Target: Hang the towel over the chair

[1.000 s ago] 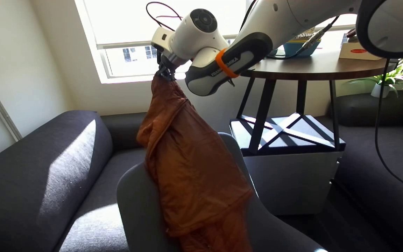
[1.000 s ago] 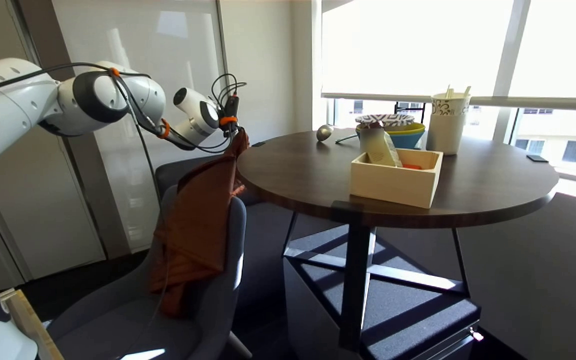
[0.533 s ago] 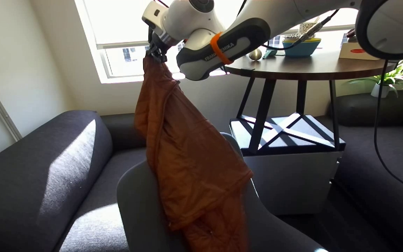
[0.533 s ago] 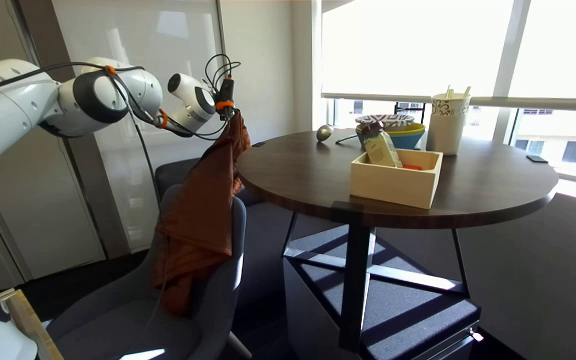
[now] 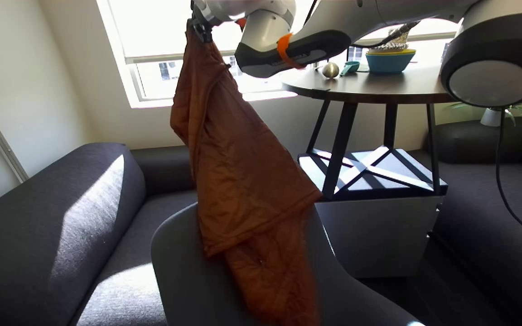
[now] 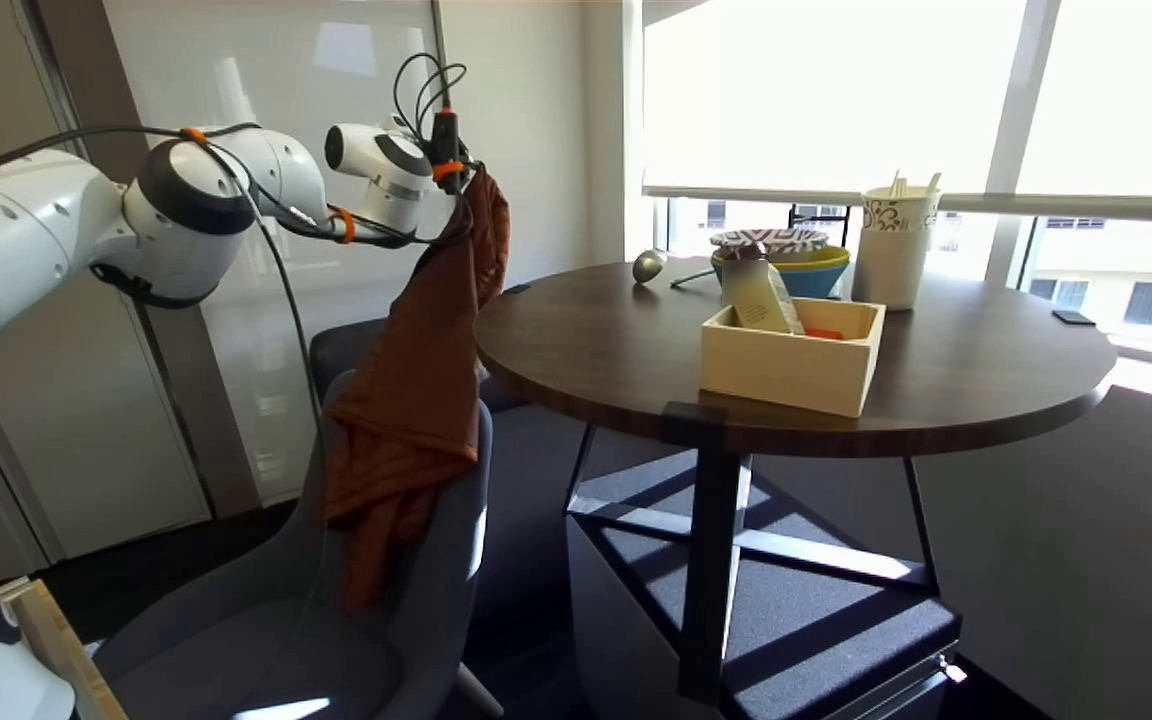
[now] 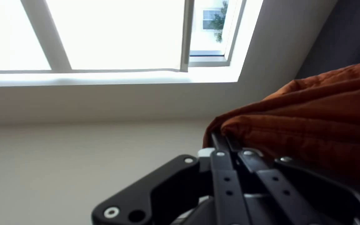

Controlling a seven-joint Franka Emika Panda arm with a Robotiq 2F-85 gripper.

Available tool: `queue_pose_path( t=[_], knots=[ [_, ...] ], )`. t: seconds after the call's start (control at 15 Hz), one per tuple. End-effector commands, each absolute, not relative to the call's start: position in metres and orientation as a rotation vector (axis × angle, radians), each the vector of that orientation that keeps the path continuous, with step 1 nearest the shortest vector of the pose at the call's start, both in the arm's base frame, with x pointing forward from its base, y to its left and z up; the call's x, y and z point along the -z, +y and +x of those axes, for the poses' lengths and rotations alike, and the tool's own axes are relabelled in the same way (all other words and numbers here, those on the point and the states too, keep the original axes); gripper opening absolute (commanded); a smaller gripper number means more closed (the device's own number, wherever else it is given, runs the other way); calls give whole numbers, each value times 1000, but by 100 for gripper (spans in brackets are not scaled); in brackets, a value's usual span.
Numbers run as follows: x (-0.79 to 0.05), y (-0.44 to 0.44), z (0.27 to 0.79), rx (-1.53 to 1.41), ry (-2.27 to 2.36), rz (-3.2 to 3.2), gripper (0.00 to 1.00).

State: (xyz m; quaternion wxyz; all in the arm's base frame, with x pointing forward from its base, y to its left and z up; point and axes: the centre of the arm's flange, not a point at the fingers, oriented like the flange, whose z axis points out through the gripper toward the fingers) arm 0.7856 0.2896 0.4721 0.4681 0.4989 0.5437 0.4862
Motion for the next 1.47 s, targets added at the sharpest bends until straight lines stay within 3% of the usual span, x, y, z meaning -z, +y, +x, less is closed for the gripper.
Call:
queue_pose_path(
  t=[0.0, 0.4, 0.87, 1.33, 1.4],
  knots=[
    [-509, 315, 823, -1251, 1184, 1082, 1],
    [-433, 328, 822, -1122, 1254, 870, 1],
    [-258, 356, 832, -883, 1528, 870, 1],
    [-191, 365, 812, -685, 1778, 899, 1],
    [-184, 365, 811, -676, 1797, 907, 28]
  ],
)
